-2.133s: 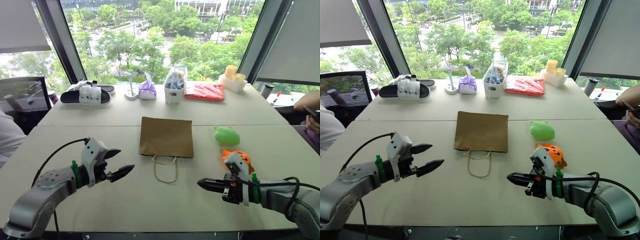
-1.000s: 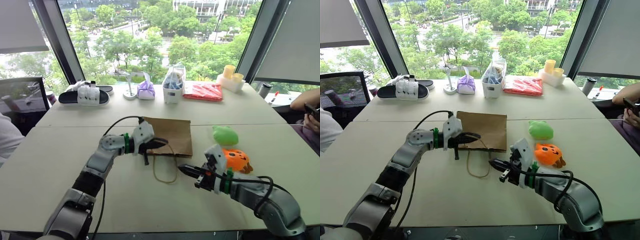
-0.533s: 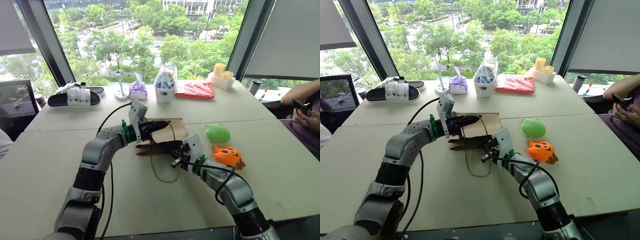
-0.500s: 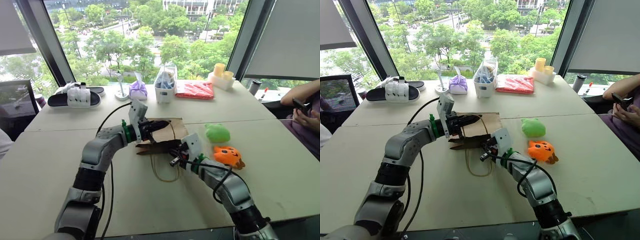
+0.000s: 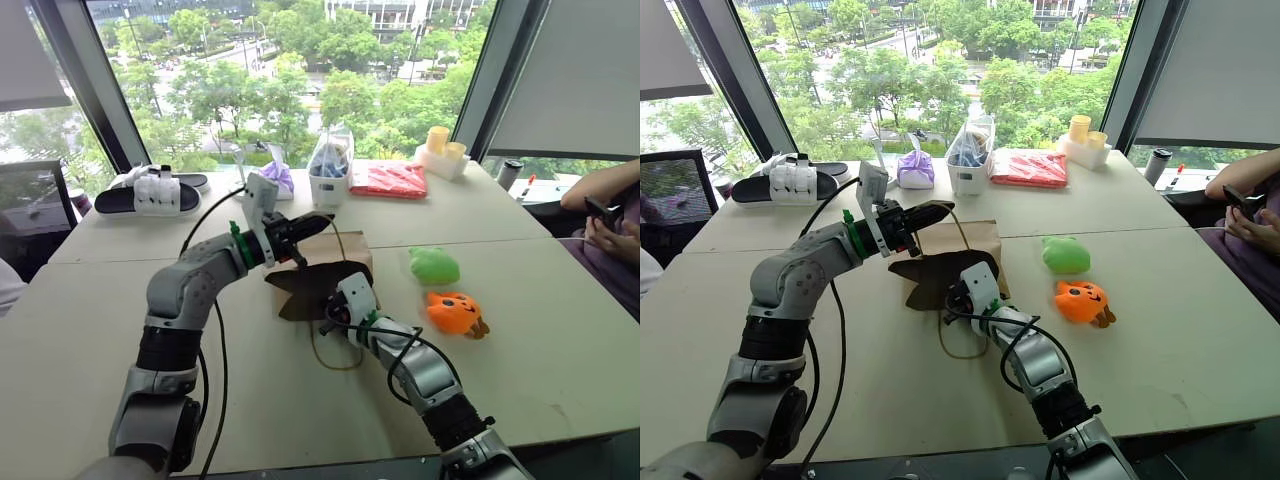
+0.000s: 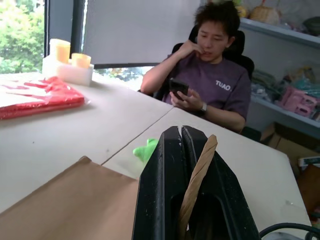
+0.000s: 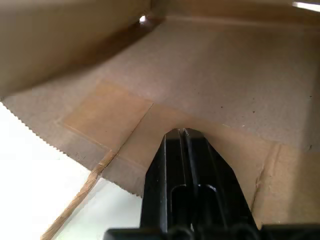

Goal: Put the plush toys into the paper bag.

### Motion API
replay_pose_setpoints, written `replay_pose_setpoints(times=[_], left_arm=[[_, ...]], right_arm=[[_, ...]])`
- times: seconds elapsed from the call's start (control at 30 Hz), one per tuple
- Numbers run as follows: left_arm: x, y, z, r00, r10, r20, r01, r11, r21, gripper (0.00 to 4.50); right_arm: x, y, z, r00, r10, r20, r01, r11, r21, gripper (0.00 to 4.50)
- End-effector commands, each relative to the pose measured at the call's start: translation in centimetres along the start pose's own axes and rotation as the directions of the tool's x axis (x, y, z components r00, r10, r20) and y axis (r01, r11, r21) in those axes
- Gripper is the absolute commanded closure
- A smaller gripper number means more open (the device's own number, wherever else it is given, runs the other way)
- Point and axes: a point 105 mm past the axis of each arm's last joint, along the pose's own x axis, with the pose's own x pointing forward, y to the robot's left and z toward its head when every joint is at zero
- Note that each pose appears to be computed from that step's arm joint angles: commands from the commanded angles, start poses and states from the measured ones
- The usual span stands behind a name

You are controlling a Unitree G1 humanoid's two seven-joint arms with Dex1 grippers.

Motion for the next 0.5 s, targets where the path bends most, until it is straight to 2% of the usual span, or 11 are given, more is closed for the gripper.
replay_pose_setpoints(times=[0.03, 0.33, 0.5], left_arm=[[0.3, -1.9, 2.7, 0.994, -0.095, 0.044, 0.091, 0.992, 0.085, 4.46], [0.4, -2.3, 3.7, 0.989, -0.132, 0.062, 0.125, 0.986, 0.11, 4.46], [0.5, -2.3, 5.0, 0.983, -0.131, 0.132, 0.118, 0.988, 0.1, 4.46]], right_arm=[[0.1, -0.2, -0.8, 1.0, 0.006, -0.031, -0.006, 1.0, 0.002, 4.5], [0.2, -0.5, -0.9, 0.999, 0.009, -0.036, -0.008, 1.0, 0.025, 4.5], [0.2, -0.3, -1.1, 0.999, 0.014, -0.041, -0.013, 0.999, 0.032, 4.5]])
